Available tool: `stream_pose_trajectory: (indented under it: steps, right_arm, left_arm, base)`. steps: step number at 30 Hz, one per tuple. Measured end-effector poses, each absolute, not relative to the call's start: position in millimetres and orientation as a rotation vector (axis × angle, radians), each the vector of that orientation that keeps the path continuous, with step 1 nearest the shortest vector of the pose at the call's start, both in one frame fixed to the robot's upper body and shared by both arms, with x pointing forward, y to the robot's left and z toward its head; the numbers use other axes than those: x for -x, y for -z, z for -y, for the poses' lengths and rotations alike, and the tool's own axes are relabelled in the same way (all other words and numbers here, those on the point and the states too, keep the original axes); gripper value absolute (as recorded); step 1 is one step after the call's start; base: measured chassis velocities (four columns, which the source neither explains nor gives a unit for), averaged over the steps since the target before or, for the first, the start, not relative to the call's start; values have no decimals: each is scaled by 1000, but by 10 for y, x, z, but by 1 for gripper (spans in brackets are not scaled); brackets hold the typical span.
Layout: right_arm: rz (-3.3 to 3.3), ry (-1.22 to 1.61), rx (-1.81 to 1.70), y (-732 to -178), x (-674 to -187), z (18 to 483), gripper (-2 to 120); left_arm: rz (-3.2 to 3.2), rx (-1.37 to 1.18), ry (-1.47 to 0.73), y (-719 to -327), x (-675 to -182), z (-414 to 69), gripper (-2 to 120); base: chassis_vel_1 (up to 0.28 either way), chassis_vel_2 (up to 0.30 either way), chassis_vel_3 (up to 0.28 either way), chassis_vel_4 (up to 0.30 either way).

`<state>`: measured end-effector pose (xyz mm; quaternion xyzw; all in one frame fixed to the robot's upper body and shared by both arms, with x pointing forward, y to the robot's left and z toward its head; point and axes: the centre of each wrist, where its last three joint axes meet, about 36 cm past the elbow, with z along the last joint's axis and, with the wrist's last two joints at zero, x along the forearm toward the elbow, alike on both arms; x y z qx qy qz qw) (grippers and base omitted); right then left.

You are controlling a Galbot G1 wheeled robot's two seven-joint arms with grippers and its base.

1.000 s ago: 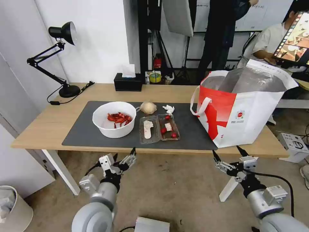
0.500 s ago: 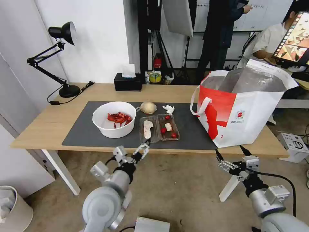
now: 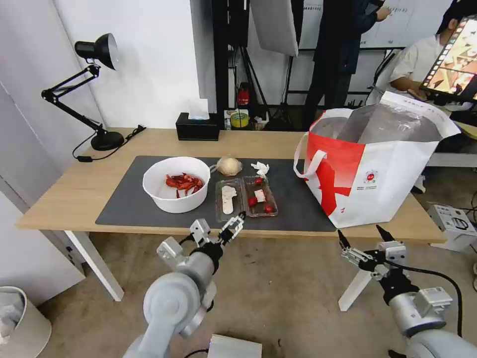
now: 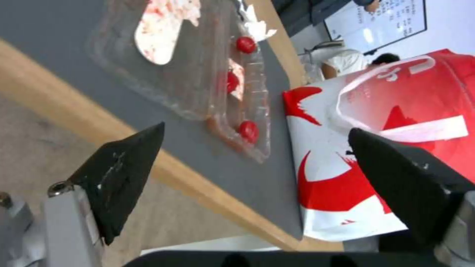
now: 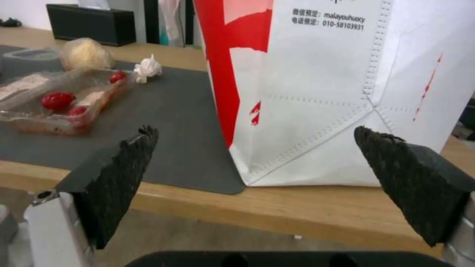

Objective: Pick up the trash from the table and place it into the takeout bag.

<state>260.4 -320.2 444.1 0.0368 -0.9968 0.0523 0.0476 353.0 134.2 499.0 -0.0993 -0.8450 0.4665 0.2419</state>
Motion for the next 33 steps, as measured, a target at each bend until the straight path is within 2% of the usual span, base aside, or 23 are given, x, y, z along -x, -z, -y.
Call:
stream_pose_trajectory:
  steps: [33]
  right_arm:
    - [3040,-152,-59,-4344,-2607,3255,100]
  left_arm:
    - [2246,270,-1267,-4808,-3927,-890,100]
  base:
    - [0,0,0,0]
